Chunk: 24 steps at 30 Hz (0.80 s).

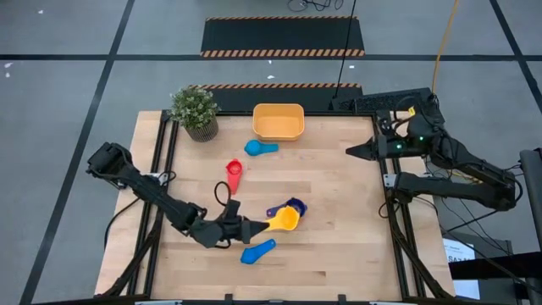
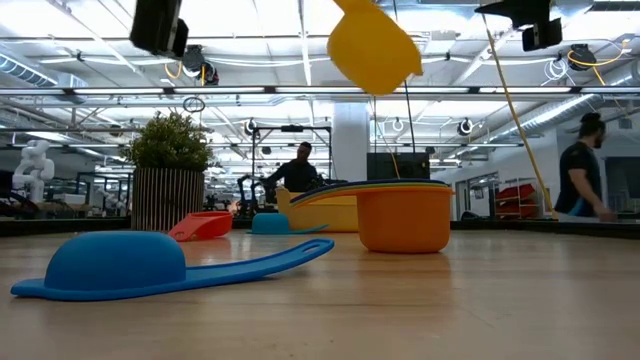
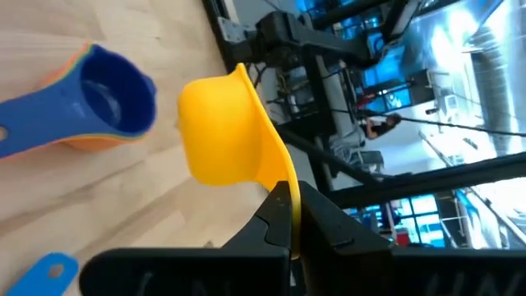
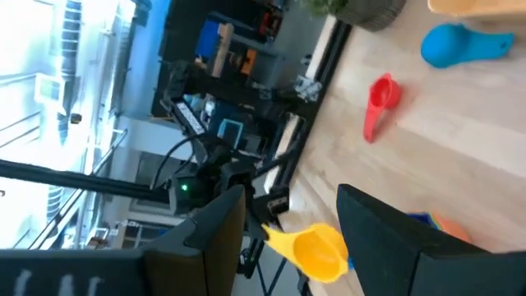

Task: Nest measuring cups in basket
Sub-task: Stack the yellow measuring cup on top of the dark blue measuring cup

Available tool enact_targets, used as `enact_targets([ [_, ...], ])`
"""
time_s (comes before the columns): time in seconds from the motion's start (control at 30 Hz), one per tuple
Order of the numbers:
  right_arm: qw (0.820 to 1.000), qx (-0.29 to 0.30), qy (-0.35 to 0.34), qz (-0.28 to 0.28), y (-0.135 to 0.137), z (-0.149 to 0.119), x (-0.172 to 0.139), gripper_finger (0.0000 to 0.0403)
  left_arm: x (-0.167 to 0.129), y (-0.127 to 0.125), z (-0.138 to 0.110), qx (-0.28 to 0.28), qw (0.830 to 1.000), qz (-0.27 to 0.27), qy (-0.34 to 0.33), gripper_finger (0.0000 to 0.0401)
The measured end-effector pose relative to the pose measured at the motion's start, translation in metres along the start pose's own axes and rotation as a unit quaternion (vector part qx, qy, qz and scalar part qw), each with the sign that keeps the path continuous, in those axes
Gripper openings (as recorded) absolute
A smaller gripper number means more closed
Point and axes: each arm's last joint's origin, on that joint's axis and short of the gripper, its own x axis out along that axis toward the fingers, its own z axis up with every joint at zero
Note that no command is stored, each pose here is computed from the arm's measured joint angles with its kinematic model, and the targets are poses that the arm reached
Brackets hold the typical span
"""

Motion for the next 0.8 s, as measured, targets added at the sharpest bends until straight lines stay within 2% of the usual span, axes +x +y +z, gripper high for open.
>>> enact_targets([
  [0.23, 1.000, -0.006, 0.002, -0.005, 0.001, -0.005, 0.002, 0.0187, -0.001, 0.016, 0.000, 0.004, 1.000, 0.019, -0.011, 0.0004],
  [0.67, 0.999, 0.000, 0.016, -0.050, -0.006, -0.010, 0.005, 0.0187, 0.014, 0.024, 0.023, 0.002, 0.998, 0.038, -0.049, 0.0004],
  [0.8, 0.999, 0.001, 0.017, -0.050, -0.006, -0.010, 0.005, 0.0187, 0.027, 0.032, 0.026, 0.006, 0.999, 0.039, -0.031, 0.0005],
])
